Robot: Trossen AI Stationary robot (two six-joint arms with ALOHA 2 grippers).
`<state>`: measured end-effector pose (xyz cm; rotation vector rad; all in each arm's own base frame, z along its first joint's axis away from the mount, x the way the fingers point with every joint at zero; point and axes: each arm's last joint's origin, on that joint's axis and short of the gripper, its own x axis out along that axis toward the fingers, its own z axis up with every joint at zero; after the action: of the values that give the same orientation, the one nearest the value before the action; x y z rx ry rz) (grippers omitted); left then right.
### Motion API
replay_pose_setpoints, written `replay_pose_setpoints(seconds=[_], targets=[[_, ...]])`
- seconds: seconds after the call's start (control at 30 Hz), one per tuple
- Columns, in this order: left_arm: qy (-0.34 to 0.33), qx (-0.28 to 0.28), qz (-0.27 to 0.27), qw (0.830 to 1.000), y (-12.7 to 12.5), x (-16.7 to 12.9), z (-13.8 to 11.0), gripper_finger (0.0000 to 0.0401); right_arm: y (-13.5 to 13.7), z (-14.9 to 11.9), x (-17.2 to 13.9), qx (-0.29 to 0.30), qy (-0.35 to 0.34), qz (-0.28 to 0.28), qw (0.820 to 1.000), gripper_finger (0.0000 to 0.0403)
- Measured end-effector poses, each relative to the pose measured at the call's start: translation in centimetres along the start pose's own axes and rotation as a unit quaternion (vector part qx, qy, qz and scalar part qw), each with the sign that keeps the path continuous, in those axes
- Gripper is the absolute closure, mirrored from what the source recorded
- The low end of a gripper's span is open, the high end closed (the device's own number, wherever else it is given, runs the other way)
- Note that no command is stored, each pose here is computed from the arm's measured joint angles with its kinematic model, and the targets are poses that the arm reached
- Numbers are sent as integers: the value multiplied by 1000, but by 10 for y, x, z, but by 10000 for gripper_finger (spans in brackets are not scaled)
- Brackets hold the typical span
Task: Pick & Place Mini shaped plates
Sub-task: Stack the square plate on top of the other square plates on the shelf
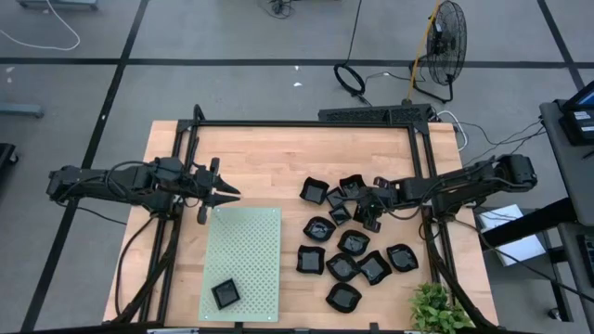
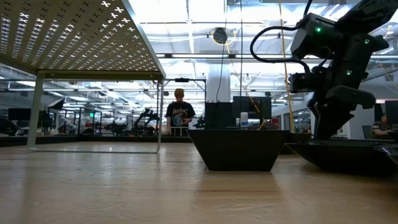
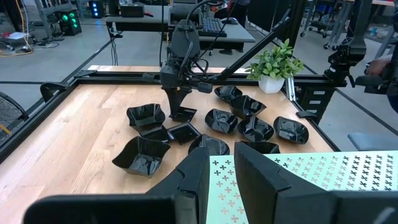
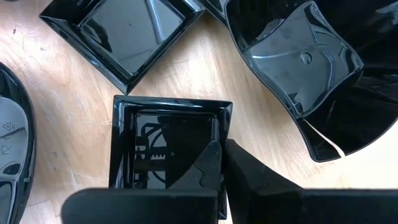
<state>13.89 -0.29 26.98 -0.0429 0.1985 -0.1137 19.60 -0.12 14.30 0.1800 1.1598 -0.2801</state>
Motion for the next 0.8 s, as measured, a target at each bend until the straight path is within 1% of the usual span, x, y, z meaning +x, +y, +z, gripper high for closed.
replay_pose_setpoints(seconds=[0.47,0.57,0.8], targets=[[0,0,0,1000,0,0,0,325,-1,3,-17,6,-51,20,998,402],[0,0,0,1000,0,0,0,325,0,4,-20,-1,-57,32,998,402],[-2,0,0,1000,0,0,0,325,-1,6,-27,-21,-84,39,995,402]])
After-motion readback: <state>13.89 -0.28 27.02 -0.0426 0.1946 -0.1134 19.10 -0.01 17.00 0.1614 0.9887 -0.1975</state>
